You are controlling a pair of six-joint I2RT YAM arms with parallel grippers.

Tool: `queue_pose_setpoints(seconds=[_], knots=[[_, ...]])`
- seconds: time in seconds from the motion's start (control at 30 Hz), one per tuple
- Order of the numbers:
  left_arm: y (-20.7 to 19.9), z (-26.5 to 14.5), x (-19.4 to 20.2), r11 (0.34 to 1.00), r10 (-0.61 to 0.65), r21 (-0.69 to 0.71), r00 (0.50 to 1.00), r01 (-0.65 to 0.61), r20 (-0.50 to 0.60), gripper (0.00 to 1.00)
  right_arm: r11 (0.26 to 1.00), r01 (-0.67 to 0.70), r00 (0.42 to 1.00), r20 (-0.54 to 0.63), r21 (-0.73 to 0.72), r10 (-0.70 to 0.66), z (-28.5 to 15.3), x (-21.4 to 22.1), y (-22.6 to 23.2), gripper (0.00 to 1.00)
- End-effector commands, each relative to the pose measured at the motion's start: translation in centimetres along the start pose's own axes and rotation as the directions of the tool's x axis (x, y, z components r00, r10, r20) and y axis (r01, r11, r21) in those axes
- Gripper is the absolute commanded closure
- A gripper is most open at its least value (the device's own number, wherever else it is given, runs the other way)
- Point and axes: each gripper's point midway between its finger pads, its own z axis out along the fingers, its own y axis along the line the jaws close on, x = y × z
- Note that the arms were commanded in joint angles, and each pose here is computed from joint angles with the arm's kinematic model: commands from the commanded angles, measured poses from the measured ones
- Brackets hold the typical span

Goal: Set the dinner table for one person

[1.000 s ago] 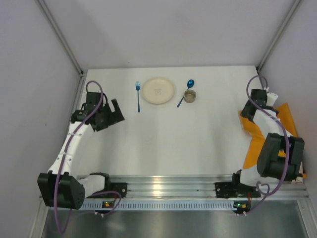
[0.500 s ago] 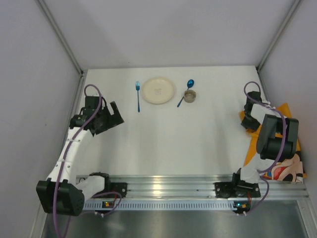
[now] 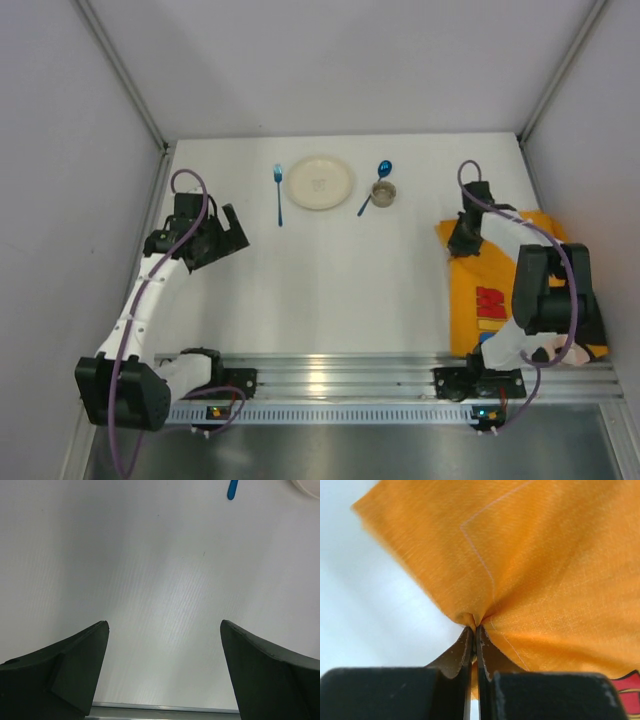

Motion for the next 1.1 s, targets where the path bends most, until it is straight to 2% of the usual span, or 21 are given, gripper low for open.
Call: queue_pose_setpoints(seconds=[0.0,0.03,0.1,0.13,0.17,0.33,0.5,0.53,0.57,0.6,0.63,0.67,0.7,0.73,0.77,0.83,0.9,0.93,1.0,1.03,1.07], knots=[[0.6,-0.3,-1.5,0.999,0.03,-0.042,0.998,-0.028,0.063,0.02,0.926,0.058,0.995,-0.053,-0.373,-0.084,-6.7,4.2,11.1,1.0],[0.7,-0.4,-1.6,0.998,0.034,-0.047,0.997,-0.03,0.066,0.02,0.912,0.035,0.995,-0.075,-0.408,-0.072,-7.9,5.1,12.8,1.0],[0.9,-0.7,-1.7,0.998,0.041,-0.055,0.996,-0.037,0.075,0.02,0.854,0.077,0.984,-0.097,-0.515,-0.147,-11.3,7.8,17.1,1.0],[0.9,-0.9,-1.8,0.998,0.043,-0.057,0.996,-0.038,0.082,0.01,0.842,0.057,0.982,-0.122,-0.537,-0.144,-12.4,8.7,18.5,1.0],[0.9,-1.2,-1.8,0.998,0.042,-0.056,0.995,-0.038,0.088,0.01,0.812,0.09,0.968,-0.141,-0.577,-0.207,-13.8,11.1,20.4,1.0],[1.3,-2.1,-1.6,0.997,0.044,-0.062,0.994,-0.038,0.102,0.02,0.703,0.089,0.936,-0.183,-0.706,-0.302,-20.2,15.7,27.7,1.0],[1.7,-3.0,-1.1,0.997,0.044,-0.064,0.993,-0.037,0.113,0.01,0.604,0.02,0.908,-0.239,-0.797,-0.345,-23.3,18.4,35.3,1.0],[1.7,-3.0,-1.0,0.997,0.043,-0.063,0.993,-0.036,0.114,0.02,0.614,-0.013,0.896,-0.281,-0.789,-0.343,-22.9,19.6,36.8,1.0],[1.9,-3.2,-1.0,0.997,0.044,-0.068,0.992,-0.036,0.115,0.02,0.593,-0.037,0.887,-0.3,-0.804,-0.351,-23.6,20.0,37.9,1.0],[1.9,-3.4,-1.0,0.997,0.043,-0.066,0.992,-0.036,0.121,0.02,0.533,-0.061,0.894,-0.283,-0.844,-0.347,-25.6,19.4,40.0,1.0],[1.9,-3.6,-1.1,0.997,0.043,-0.065,0.991,-0.035,0.127,0.01,0.543,-0.102,0.881,-0.328,-0.834,-0.34,-25.0,20.3,41.5,1.0],[1.8,-3.8,-1.2,0.997,0.043,-0.062,0.99,-0.035,0.132,0.01,0.508,-0.123,0.869,-0.339,-0.853,-0.36,-26.1,20.7,42.5,0.92],[1.9,-4.0,-1.1,0.997,0.043,-0.071,0.991,-0.034,0.128,0.01,0.421,-0.138,0.879,-0.307,-0.896,-0.365,-28.5,19.8,44.4,0.71],[1.9,-4.2,-1.4,0.997,0.043,-0.071,0.99,-0.034,0.135,0.02,0.408,-0.173,0.868,-0.334,-0.896,-0.367,-29.3,20.2,45.2,0.45],[1.9,-4.4,-1.5,0.997,0.043,-0.074,0.99,-0.033,0.136,0.02,0.401,-0.192,0.856,-0.353,-0.896,-0.377,-29.2,20.5,45.8,0.01],[2.0,-5.0,-1.7,0.996,0.045,-0.083,0.989,-0.033,0.142,0.01,0.341,-0.223,0.857,-0.35,-0.913,-0.378,-30.8,20.1,46.6,0.0],[1.9,-5.5,-1.9,0.996,0.043,-0.08,0.988,-0.031,0.151,0.01,0.321,-0.224,0.859,-0.342,-0.92,-0.382,-31.3,20.0,45.8,0.0],[1.8,-5.6,-1.9,0.997,0.038,-0.072,0.988,-0.027,0.153,0.01,0.288,-0.211,0.87,-0.314,-0.934,-0.379,-32.4,19.2,45.2,0.0],[1.5,-5.7,-1.7,0.998,0.028,-0.054,0.988,-0.02,0.152,0.01,0.308,-0.172,0.875,-0.289,-0.936,-0.389,-30.7,19.4,43.3,0.0],[1.0,-5.6,-1.4,1.0,0.017,-0.026,0.99,-0.013,0.137,0.02,0.282,-0.155,0.894,-0.256,-0.947,-0.369,-31.8,17.6,41.8,0.0],[0.7,-5.4,-1.2,1.0,0.009,-0.012,0.992,-0.008,0.124,0.01,0.307,-0.14,0.904,-0.248,-0.941,-0.348,-30.8,16.9,40.6,0.0]])
